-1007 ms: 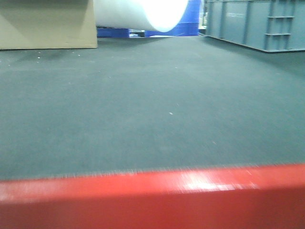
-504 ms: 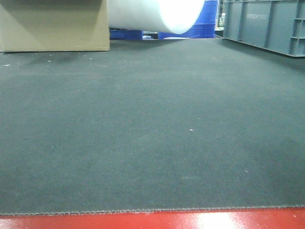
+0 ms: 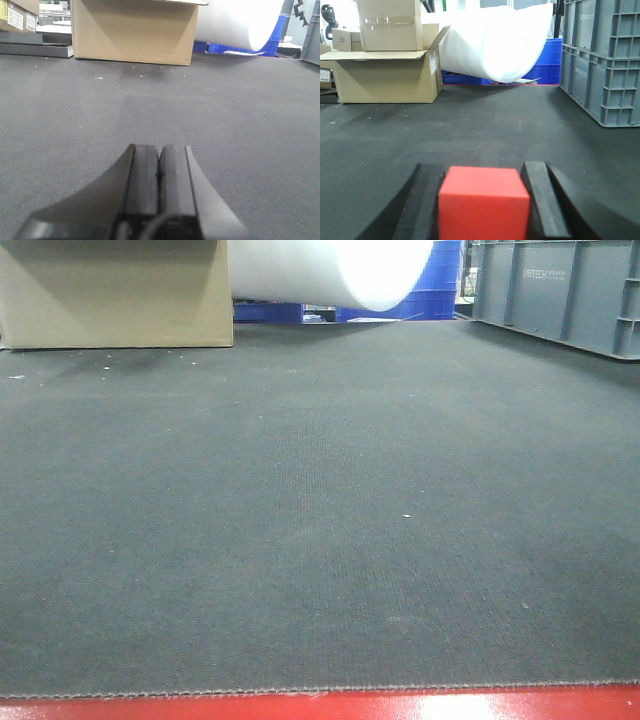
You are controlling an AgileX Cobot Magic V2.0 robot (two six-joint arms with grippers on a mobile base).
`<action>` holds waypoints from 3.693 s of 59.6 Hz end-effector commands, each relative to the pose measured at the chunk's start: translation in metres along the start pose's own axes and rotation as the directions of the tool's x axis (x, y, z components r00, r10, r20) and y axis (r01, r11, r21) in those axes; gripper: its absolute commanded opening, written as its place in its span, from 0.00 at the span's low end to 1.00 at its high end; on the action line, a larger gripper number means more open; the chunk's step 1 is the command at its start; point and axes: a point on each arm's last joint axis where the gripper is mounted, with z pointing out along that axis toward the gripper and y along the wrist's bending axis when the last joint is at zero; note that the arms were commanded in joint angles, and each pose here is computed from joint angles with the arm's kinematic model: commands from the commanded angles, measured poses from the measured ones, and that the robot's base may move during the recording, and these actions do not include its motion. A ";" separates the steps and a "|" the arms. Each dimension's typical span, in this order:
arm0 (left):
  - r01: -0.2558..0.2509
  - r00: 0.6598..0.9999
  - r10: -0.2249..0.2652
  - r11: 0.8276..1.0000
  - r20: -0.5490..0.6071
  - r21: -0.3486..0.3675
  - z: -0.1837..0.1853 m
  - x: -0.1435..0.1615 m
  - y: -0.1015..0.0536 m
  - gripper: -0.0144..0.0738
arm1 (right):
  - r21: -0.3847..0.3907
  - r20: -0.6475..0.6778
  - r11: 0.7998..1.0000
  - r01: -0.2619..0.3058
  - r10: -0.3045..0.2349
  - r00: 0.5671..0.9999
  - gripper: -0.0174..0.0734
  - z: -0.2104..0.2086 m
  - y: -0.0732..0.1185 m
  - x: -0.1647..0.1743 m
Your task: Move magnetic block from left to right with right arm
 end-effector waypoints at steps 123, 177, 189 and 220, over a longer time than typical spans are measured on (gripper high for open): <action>0.004 0.996 -0.005 1.000 0.093 0.005 -0.001 -0.006 0.000 0.03 | -0.478 -0.788 0.877 -0.052 -0.401 0.468 0.36 0.352 0.186 0.111; 0.004 0.996 -0.005 1.000 0.093 0.005 -0.001 -0.006 0.000 0.03 | -0.451 -0.816 0.889 -0.071 -0.379 0.437 0.80 0.356 0.187 0.104; 0.004 0.996 -0.005 1.000 0.093 0.005 -0.001 -0.006 0.000 0.03 | -0.443 -0.765 0.892 -0.085 -0.327 0.556 0.54 0.336 0.181 0.049; 0.004 0.996 -0.005 1.000 0.093 0.005 -0.001 -0.006 0.000 0.03 | -0.449 -0.488 0.890 -0.079 -0.170 0.856 0.28 0.194 0.112 -0.017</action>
